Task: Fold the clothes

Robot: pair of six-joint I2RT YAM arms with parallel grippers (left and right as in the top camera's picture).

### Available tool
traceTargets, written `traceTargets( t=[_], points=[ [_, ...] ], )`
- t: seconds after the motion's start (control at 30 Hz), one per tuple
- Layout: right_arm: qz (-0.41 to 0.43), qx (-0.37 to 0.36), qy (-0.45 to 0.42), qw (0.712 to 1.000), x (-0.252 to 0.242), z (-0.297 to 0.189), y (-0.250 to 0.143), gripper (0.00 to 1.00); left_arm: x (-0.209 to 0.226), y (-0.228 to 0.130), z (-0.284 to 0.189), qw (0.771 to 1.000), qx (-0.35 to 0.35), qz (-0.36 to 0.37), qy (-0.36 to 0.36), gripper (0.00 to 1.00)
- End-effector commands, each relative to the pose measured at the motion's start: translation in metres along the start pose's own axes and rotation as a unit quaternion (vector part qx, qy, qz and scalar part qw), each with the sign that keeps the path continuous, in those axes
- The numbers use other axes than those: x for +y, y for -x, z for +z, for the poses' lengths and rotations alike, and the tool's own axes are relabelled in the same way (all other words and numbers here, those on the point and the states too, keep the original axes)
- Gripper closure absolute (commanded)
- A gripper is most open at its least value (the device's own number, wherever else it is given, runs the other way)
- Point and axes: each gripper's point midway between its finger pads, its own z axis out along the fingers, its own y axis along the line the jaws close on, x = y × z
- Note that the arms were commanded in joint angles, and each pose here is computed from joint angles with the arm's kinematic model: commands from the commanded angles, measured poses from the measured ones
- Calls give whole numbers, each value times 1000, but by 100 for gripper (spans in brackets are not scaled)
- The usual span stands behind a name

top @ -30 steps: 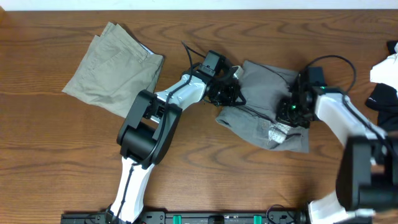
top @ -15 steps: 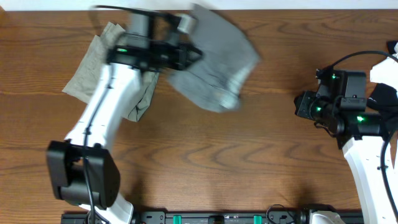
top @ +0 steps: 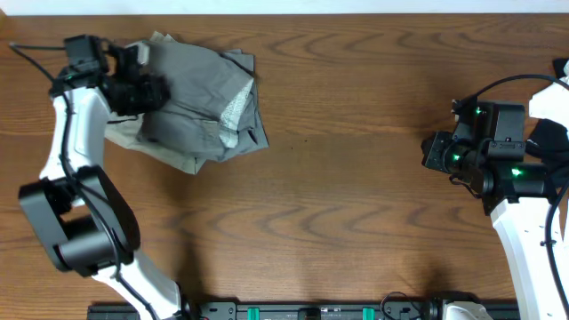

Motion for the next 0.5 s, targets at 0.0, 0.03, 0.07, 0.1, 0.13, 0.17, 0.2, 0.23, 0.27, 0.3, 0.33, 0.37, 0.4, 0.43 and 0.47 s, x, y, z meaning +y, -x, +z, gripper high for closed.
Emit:
traceTargets(
  t=[0.0,0.03,0.07,0.1,0.13,0.17,0.2,0.23,0.27,0.3,0.33,0.37,0.4,0.43,0.47],
  points=[
    [6,0,10,1000,2,-4,0,87,45,-13,14,997,25,-34,62,27],
    [6,1,9,1000,2,-4,-1,87,52,-17,13,995,30,-58,69,13],
    [7,4,8,1000,2,-4,-2,87,56,-19,11,994,31,-73,71,11],
    [8,6,7,1000,1,-4,-3,86,59,-20,7,993,29,-92,73,11],
    [8,8,7,1000,1,-4,-4,85,60,-19,2,991,25,-104,75,11],
    [8,8,7,1000,1,-4,-4,84,60,-17,-7,991,19,-111,75,10],
    [8,7,7,1000,1,-4,-3,83,58,-14,-15,991,14,-111,74,10],
    [7,6,8,1000,1,-4,-3,82,54,-10,-27,991,7,-110,76,10],
    [7,4,8,1000,2,-4,-2,80,49,-6,-38,991,-2,-106,76,10],
    [6,2,9,1000,2,-4,-1,78,41,0,-53,992,-16,-100,76,10],
    [2,-2,14,1000,4,-4,1,76,30,7,-70,993,-33,-90,73,8],
    [-12,-6,28,1000,9,-5,4,75,18,13,-84,993,-49,-79,70,7],
    [-36,-13,51,998,18,-6,8,72,3,18,-101,993,-67,-64,67,6],
    [-49,-19,66,996,24,-7,10,69,-9,20,-114,994,-79,-50,65,6],
    [-65,-27,85,994,32,-10,15,67,-26,22,-131,993,-94,-26,63,5]
  ],
)
